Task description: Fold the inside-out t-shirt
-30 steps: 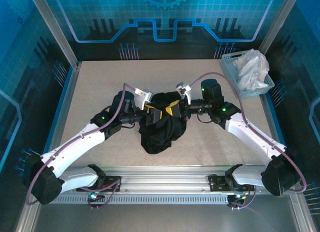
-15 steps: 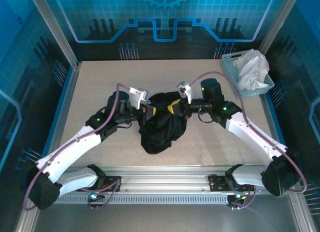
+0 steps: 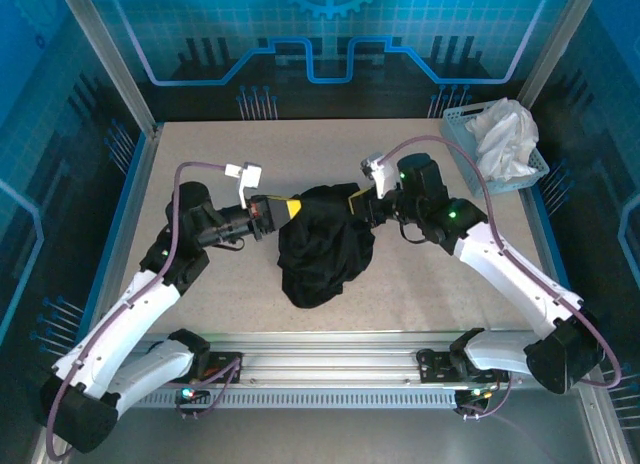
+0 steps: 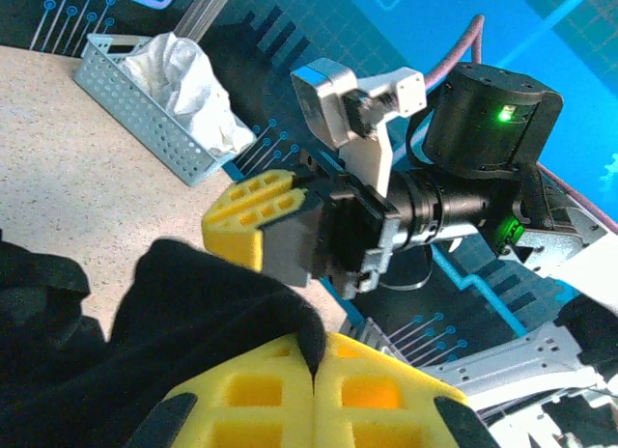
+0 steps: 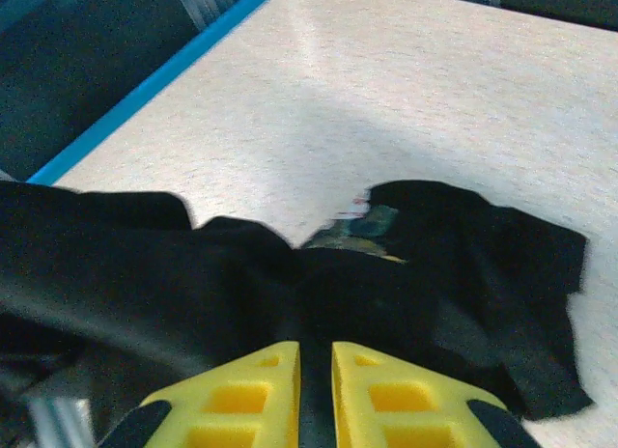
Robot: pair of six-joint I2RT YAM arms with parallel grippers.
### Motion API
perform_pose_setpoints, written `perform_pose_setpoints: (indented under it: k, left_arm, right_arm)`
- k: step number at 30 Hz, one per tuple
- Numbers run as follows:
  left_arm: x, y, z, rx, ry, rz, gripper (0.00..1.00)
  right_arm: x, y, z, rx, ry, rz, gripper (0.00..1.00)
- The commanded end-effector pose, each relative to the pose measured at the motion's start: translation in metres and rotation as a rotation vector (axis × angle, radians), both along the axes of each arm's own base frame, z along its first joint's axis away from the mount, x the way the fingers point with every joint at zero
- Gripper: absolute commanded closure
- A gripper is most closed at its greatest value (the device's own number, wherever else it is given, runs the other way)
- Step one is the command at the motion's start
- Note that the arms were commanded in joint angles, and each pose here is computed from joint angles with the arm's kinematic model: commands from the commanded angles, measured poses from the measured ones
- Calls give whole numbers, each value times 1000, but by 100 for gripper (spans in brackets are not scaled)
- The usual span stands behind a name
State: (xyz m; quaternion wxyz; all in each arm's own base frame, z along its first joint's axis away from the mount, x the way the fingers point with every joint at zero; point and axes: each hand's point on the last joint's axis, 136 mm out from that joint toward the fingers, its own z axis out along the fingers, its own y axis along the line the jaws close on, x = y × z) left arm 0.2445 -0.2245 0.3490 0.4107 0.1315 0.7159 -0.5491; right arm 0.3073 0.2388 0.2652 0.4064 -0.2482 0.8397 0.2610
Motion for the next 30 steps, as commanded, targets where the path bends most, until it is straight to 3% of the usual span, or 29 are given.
perform_pose_setpoints:
  k: [1, 3, 7, 12, 15, 20, 25, 28, 30]
  left_arm:
    - [-5, -2, 12, -62, 18, -41, 100]
    - [-1, -1, 11, -68, 36, -19, 100]
    - [5, 2, 9, -64, 41, 24, 100]
    - [8, 2, 6, -51, 50, 34, 100]
    - [10, 2, 6, -48, 53, 41, 100]
    - [16, 6, 0, -27, 73, 80, 100]
    - [20, 8, -3, -15, 81, 111, 100]
    - [21, 7, -1, -22, 79, 104, 100]
    - [20, 7, -1, -24, 82, 101, 100]
  right_arm:
    - [8, -29, -14, -171, 8, -146, 76]
    - [1, -26, -8, -217, -50, -115, 71]
    - [-43, 19, 7, -196, -218, 143, 62]
    - [-79, 57, -6, -145, -245, 324, 56]
    - [-75, 62, -17, -195, -258, 294, 55]
    - [-43, 15, -13, -335, -291, -45, 54]
    - [-76, 45, -7, -206, -341, 61, 52]
    - [-75, 60, -18, -208, -328, 82, 49]
    - [-70, 70, -23, -209, -327, 90, 41]
